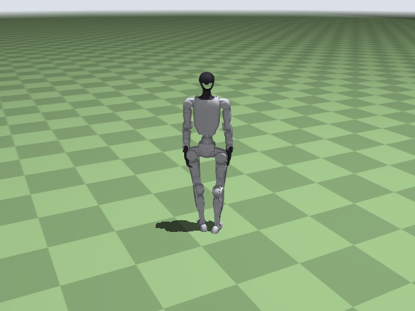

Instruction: In place motions

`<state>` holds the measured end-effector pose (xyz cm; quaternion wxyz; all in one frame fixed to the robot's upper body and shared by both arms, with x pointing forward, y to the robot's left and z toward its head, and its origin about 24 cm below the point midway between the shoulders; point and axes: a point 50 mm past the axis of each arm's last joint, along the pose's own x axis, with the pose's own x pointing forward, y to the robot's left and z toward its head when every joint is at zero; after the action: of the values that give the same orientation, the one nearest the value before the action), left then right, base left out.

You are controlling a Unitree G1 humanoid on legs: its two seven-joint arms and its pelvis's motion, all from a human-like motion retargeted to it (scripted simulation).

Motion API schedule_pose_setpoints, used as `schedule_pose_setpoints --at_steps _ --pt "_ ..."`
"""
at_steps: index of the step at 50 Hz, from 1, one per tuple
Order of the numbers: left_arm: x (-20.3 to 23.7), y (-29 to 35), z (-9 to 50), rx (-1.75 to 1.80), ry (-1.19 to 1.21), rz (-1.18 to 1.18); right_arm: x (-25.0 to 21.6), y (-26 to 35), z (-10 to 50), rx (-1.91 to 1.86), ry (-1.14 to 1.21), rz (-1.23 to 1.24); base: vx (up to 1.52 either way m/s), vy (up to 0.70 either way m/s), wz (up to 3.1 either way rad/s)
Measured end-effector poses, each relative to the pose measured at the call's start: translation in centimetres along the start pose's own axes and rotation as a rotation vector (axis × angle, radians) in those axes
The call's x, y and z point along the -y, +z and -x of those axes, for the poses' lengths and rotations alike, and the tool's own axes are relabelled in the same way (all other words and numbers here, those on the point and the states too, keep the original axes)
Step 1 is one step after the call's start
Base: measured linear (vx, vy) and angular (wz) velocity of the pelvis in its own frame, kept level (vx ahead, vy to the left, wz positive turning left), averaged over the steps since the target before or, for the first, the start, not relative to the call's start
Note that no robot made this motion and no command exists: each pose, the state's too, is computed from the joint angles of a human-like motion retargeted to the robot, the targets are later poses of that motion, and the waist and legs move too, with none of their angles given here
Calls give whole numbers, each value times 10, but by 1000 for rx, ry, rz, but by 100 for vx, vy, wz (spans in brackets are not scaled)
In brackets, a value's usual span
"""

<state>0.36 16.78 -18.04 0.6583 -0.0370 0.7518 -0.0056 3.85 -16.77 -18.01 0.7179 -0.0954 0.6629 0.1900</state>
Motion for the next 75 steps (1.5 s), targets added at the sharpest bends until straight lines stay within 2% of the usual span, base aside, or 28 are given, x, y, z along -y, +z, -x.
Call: schedule_pose_setpoints --at_steps 10,24,50,60,67,75 --pt "-1 5 1 12 1 17 -2 -9 0 -54 28 53 -3 -4 9" --pt "-1 5 1 11 1 -13 3 -36 4 -149 17 3 0 0 0" --pt "-6 13 2 40 27 -52 4 -24 3 -105 25 26 0 0 -1" --pt "-13 12 3 50 34 109 6 -27 4 -113 19 20 -1 -1 -8" --pt "-21 9 4 45 70 106 6 -28 4 -119 22 17 0 0 -3" --pt "-5 5 1 53 23 256 16 -23 6 -106 1 31 -1 5 -77"
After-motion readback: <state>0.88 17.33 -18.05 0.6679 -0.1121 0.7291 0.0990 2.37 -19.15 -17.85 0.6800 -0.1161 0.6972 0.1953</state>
